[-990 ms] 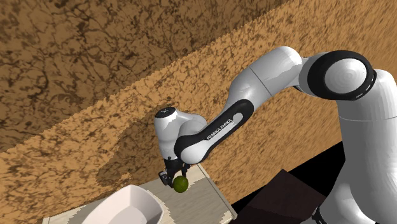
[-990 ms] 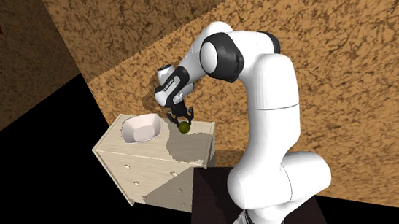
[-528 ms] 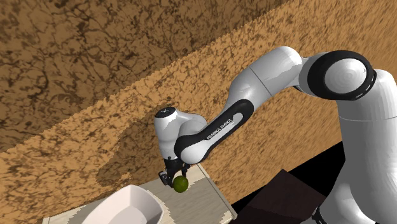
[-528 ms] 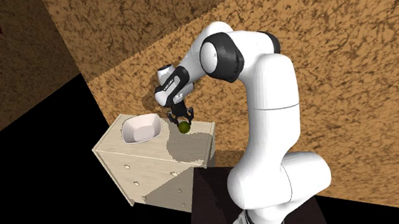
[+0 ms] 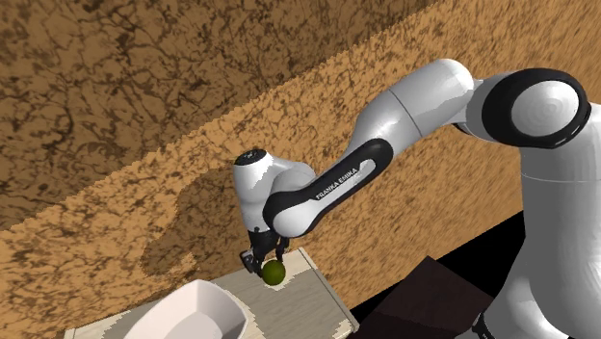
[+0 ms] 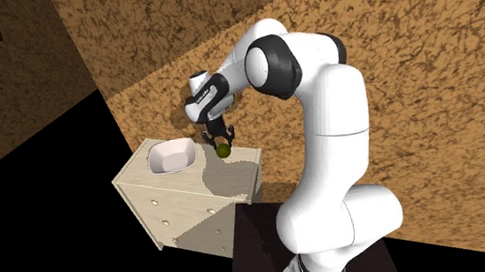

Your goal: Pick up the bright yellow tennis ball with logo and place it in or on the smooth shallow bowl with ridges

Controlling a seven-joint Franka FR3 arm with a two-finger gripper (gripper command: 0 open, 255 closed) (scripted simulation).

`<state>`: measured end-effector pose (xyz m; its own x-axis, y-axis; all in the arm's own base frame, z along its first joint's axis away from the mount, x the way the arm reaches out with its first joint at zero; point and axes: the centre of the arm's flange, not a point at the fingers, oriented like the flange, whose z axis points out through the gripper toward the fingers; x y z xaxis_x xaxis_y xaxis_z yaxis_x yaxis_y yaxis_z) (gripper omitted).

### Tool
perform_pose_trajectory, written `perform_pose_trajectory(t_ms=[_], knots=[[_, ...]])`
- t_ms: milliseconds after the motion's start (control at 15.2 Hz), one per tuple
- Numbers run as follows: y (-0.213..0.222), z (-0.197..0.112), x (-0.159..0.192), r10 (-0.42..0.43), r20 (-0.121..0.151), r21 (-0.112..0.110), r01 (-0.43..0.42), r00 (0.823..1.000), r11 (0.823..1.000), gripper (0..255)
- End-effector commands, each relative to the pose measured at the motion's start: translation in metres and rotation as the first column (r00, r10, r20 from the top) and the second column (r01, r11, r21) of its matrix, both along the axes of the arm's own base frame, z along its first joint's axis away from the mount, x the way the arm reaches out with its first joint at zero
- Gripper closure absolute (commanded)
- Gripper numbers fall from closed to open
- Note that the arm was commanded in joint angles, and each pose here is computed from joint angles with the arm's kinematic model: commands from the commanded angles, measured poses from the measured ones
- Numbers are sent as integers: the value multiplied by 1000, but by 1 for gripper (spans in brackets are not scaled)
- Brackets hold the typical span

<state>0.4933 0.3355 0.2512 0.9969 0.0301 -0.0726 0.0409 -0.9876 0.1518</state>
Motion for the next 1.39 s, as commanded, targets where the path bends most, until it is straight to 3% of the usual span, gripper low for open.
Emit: perform_pose_trajectory(t_ms=[0,1056,1320], knots=[[-1,11,2,0,0,0,0,1000,1000,255],[-1,91,2,0,0,0,0,1000,1000,255],[52,92,-3,0,0,0,0,1000,1000,255]])
